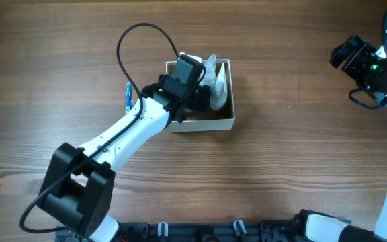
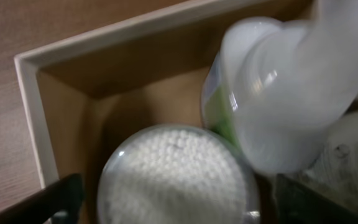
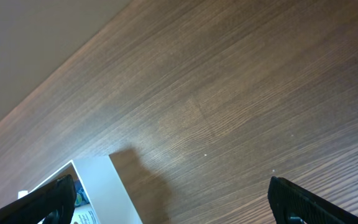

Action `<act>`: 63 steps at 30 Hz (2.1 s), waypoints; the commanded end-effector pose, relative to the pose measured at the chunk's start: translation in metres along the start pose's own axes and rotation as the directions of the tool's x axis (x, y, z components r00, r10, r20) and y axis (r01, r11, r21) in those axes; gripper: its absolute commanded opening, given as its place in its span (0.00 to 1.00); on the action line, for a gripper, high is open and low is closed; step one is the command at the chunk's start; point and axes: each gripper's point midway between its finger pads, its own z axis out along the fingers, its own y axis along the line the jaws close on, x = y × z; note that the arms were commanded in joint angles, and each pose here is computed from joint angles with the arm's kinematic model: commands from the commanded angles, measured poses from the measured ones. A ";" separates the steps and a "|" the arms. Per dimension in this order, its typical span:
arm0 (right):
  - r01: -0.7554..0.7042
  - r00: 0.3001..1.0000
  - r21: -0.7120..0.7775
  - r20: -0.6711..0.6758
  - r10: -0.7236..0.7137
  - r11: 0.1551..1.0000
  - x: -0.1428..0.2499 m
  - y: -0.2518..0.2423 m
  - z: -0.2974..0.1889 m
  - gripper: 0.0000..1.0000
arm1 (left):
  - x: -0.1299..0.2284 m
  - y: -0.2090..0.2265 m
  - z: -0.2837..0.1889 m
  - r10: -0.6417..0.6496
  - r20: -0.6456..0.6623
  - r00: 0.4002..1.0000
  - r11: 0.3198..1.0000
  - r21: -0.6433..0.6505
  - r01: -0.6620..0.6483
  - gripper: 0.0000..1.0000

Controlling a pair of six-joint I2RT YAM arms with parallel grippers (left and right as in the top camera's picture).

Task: Pack container
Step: 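Carry the tub with the left gripper into the box and release, then grasp the blue toothbrush with the left gripper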

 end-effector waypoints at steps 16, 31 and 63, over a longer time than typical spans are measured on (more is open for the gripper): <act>-0.015 1.000 -0.014 -0.004 0.015 1.000 -0.001 0.003 0.000 1.00 | -0.050 0.054 -0.142 -0.118 0.192 0.974 0.993 -0.007 0.122 1.00; -0.015 1.000 -0.014 -0.004 0.015 1.000 -0.001 0.003 0.000 1.00 | 0.068 0.149 -0.052 -0.496 -0.331 0.802 0.868 -0.163 0.470 0.88; -0.015 1.000 -0.015 -0.003 0.015 1.000 -0.001 0.003 0.000 1.00 | 0.149 0.174 0.028 -0.397 -0.587 0.706 0.918 -0.236 0.320 0.41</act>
